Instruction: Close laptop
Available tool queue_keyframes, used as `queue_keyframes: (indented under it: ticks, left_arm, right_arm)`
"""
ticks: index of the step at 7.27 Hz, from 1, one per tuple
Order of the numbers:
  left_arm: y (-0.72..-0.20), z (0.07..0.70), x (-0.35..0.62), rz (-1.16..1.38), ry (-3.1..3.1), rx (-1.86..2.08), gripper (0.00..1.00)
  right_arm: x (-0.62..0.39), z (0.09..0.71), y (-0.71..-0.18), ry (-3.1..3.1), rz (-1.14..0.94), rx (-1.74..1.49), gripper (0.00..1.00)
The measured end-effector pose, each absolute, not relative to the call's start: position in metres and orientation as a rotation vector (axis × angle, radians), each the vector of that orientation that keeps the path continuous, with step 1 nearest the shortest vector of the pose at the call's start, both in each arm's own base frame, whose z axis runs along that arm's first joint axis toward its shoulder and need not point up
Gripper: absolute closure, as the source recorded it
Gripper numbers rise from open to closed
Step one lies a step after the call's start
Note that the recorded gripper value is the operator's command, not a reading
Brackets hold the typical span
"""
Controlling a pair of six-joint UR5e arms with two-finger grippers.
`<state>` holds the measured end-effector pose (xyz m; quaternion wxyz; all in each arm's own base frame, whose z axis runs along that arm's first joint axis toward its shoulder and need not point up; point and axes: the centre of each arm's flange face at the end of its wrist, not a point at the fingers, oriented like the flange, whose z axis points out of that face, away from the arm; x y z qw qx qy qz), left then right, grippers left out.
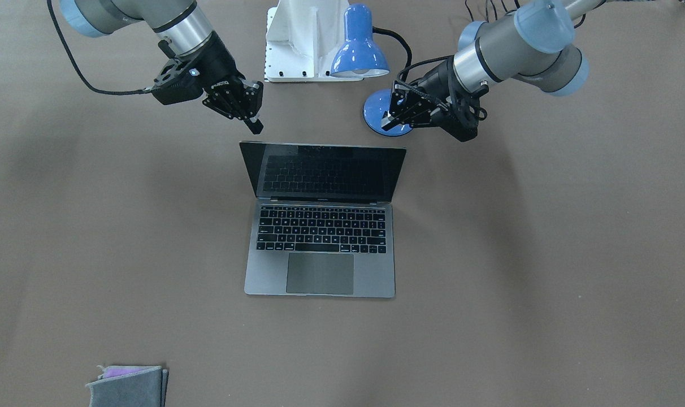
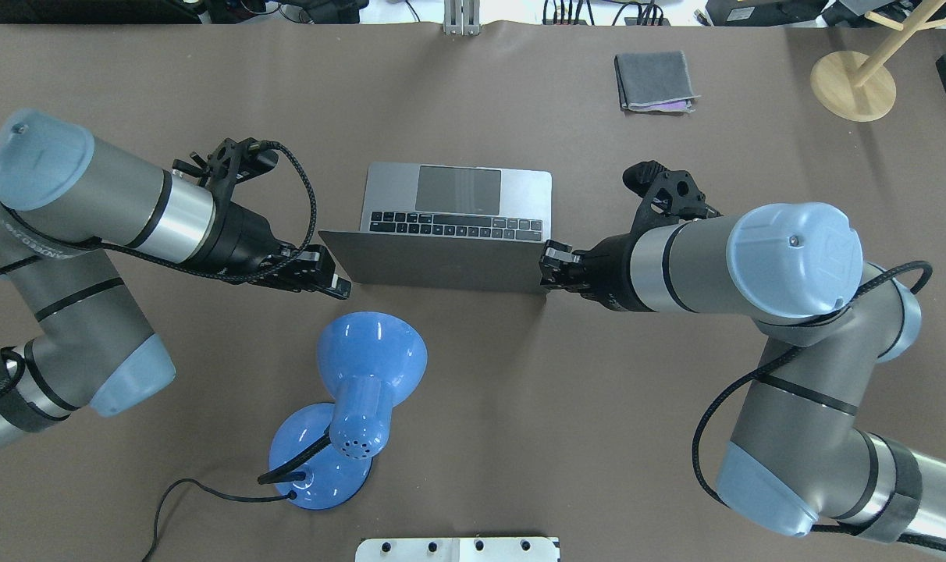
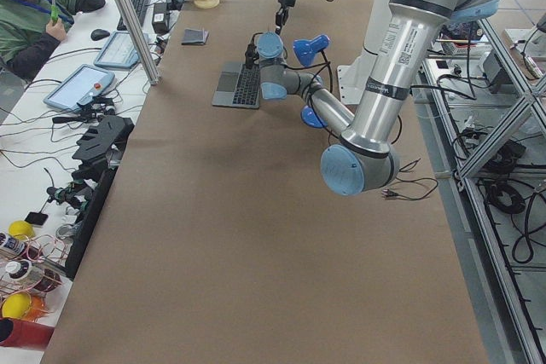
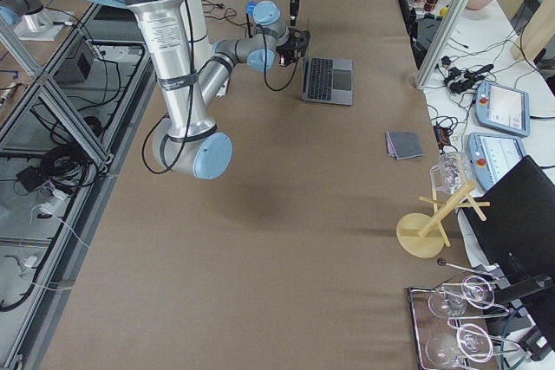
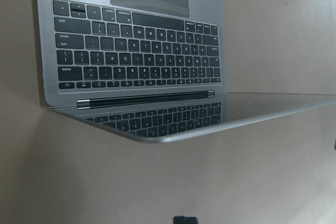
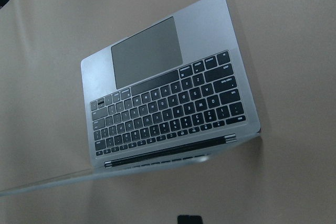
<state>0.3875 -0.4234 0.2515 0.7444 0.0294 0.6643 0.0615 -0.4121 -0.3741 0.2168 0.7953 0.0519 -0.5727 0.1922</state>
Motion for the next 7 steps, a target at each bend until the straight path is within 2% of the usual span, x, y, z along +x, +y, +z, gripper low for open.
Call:
queue_keyframes:
  ticks: [4,7]
  left_arm:
    - [-0.435,0.251,0.389,0.116,1.445,0.08,1.0]
    - [-0.468,0.248,0.387,0.075,1.432,0.106,1.0]
  right_arm:
    - [-0.412,0.222,-0.386,-1.214,0.427,0.126,1.0]
    - [-0.415,0.227,-0.408,-1.191,0.453,0.138,1.0]
